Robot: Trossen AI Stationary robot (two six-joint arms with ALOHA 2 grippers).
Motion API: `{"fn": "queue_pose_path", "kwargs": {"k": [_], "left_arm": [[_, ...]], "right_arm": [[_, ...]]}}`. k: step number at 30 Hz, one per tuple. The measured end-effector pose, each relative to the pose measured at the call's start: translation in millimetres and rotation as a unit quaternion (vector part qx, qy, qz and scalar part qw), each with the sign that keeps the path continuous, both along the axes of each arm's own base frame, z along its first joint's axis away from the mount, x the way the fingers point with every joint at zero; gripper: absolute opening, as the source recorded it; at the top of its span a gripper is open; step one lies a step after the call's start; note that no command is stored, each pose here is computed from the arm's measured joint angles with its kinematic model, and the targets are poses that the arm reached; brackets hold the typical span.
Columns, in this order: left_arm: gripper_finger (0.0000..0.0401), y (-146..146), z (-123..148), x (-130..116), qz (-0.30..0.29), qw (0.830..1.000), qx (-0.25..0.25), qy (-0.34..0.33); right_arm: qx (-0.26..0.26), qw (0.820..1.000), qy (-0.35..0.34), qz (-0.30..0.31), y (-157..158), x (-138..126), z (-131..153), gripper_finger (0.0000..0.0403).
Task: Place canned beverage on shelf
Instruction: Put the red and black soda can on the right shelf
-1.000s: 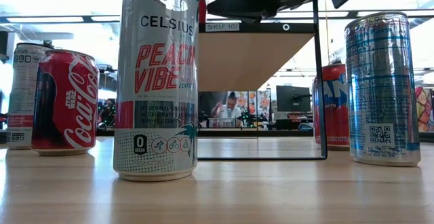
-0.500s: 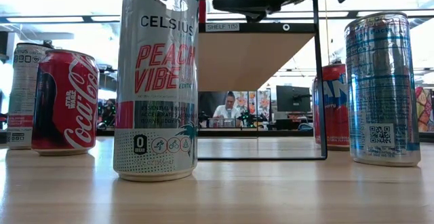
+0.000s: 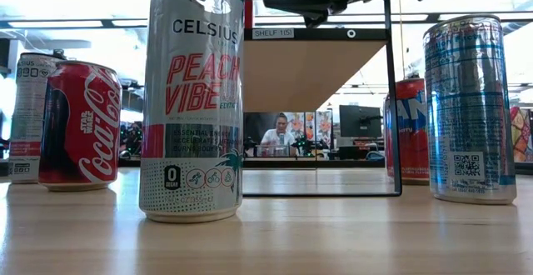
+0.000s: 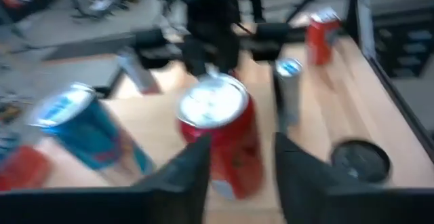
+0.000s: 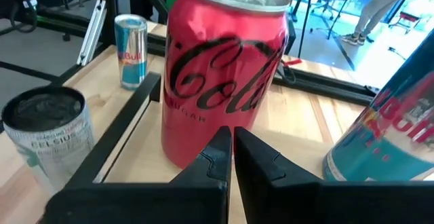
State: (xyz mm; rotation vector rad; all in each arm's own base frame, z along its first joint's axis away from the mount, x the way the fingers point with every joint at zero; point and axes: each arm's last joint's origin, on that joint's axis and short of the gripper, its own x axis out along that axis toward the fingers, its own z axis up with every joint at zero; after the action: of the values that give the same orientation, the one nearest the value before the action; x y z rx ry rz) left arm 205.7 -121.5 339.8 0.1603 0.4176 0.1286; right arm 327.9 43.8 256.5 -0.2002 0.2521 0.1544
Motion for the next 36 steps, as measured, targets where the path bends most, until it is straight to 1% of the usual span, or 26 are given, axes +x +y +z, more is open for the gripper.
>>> {"fn": "queue_pose_path", "kwargs": {"k": [2,3,4,7,10,14,25,36], "left_arm": [[0.0041,-3.6,-9.1,3.3,-0.022,1.0,0.003,0.021],[0.0022,-5.6,-13.4,5.4,-0.031,0.999,0.008,0.031],[0.0014,-7.9,-16.2,8.0,-0.04,0.998,0.009,0.037],[0.0012,-13.7,-24.3,16.7,-0.041,0.998,0.029,0.045],[0.0002,-16.4,-32.6,23.5,-0.036,0.996,0.051,0.059],[0.0001,-16.0,-36.4,28.0,-0.017,0.996,0.068,0.059],[0.0,-7.2,-37.6,37.6,0.009,0.996,0.073,0.054],[0.0,-4.4,-41.6,42.1,0.017,0.995,0.077,0.062]], "right_arm": [[0.001,1.0,-0.007,0.0,0.0,0.3,1.3,0.0009],[0.001,1.0,-0.008,0.0,0.1,0.4,1.4,0.0009],[0.001,1.0,-0.007,0.0,0.1,0.4,1.2,0.0009],[0.001,1.0,-0.007,0.0,0.1,0.5,1.1,0.0009],[0.001,1.0,-0.007,0.0,0.1,0.5,1.1,0.0009],[0.001,1.0,-0.007,0.0,0.1,0.6,1.1,0.0009],[0.001,1.0,-0.007,0.0,0.1,0.6,1.1,0.0009],[0.001,1.0,-0.007,0.0,0.1,0.7,0.9,0.0009]]}}
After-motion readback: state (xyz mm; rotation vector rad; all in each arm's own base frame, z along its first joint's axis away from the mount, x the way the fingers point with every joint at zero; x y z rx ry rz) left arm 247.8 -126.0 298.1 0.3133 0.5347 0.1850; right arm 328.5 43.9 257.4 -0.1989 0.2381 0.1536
